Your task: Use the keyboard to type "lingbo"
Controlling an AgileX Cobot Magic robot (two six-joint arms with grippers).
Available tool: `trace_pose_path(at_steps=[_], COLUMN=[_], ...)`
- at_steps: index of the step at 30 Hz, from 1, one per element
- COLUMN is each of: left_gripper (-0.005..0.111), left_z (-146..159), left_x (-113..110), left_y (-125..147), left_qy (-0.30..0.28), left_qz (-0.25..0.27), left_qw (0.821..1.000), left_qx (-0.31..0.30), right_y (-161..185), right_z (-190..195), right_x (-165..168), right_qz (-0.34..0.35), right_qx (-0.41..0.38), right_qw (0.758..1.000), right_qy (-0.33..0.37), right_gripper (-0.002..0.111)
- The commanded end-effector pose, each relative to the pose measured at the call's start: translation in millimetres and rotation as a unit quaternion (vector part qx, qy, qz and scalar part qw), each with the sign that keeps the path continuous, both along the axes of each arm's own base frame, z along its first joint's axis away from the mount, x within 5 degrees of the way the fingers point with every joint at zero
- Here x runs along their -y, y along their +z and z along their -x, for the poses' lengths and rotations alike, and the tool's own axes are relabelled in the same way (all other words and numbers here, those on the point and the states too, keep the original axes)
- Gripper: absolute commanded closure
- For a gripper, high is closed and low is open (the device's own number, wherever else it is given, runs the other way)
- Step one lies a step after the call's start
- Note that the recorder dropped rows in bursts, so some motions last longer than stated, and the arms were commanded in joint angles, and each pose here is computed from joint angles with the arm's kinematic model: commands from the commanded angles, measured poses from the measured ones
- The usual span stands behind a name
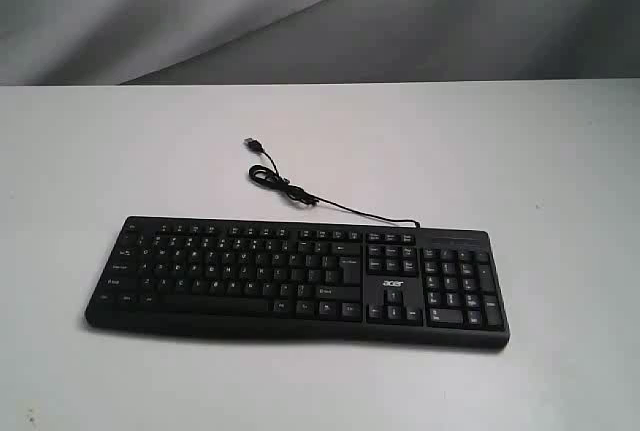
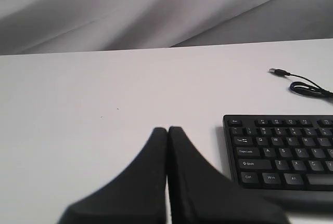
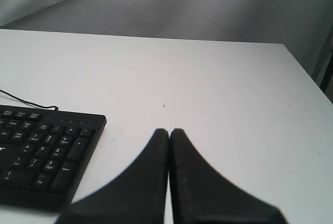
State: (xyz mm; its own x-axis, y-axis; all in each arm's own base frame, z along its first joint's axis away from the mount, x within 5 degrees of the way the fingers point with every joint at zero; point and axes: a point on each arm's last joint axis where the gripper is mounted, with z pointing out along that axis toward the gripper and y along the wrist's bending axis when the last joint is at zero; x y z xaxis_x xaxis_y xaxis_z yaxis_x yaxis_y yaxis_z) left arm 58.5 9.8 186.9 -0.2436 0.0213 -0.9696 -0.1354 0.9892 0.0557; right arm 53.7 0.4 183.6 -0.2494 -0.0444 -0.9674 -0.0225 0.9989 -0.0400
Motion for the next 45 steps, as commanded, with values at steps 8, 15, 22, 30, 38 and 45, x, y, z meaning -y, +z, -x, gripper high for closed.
trace_pose_path(at_steps=[8, 15, 22, 30, 38, 45], left_gripper=[0.106, 0.106, 0.106, 0.106, 0.106, 0.106], left_z=[-0.4, -0.4, -0.7, -2.4, -2.4, -2.4], left_x=[0.1, 0.1, -2.4, -4.9, -4.9, -4.9], left_y=[-1.4, -1.4, -2.1, -4.3, -4.3, -4.3], left_qy=[0.0, 0.0, 0.021, 0.038, 0.038, 0.038], left_qz=[0.003, 0.003, 0.004, 0.007, 0.007, 0.007], left_qw=[1.0, 1.0, 1.0, 0.999, 0.999, 0.999], left_qx=[-0.001, -0.001, -0.007, -0.025, -0.025, -0.025], right_y=[-0.9, 5.1, 31.8, 52.8, 59.8, 70.5], right_z=[0.0, -1.3, -2.3, 2.7, 5.8, 1.1], right_x=[0.1, 0.0, -0.2, 0.9, 6.9, -0.9], right_qz=[-0.006, -0.006, -0.009, -0.074, -0.247, -0.188], right_qx=[0.001, 0.035, 0.181, 0.295, 0.333, 0.283], right_qw=[1.0, 0.999, 0.983, 0.952, 0.91, 0.94], right_qy=[-0.003, -0.003, -0.001, -0.003, -0.016, 0.011], right_gripper=[0.108, 0.108, 0.108, 0.108, 0.108, 0.108])
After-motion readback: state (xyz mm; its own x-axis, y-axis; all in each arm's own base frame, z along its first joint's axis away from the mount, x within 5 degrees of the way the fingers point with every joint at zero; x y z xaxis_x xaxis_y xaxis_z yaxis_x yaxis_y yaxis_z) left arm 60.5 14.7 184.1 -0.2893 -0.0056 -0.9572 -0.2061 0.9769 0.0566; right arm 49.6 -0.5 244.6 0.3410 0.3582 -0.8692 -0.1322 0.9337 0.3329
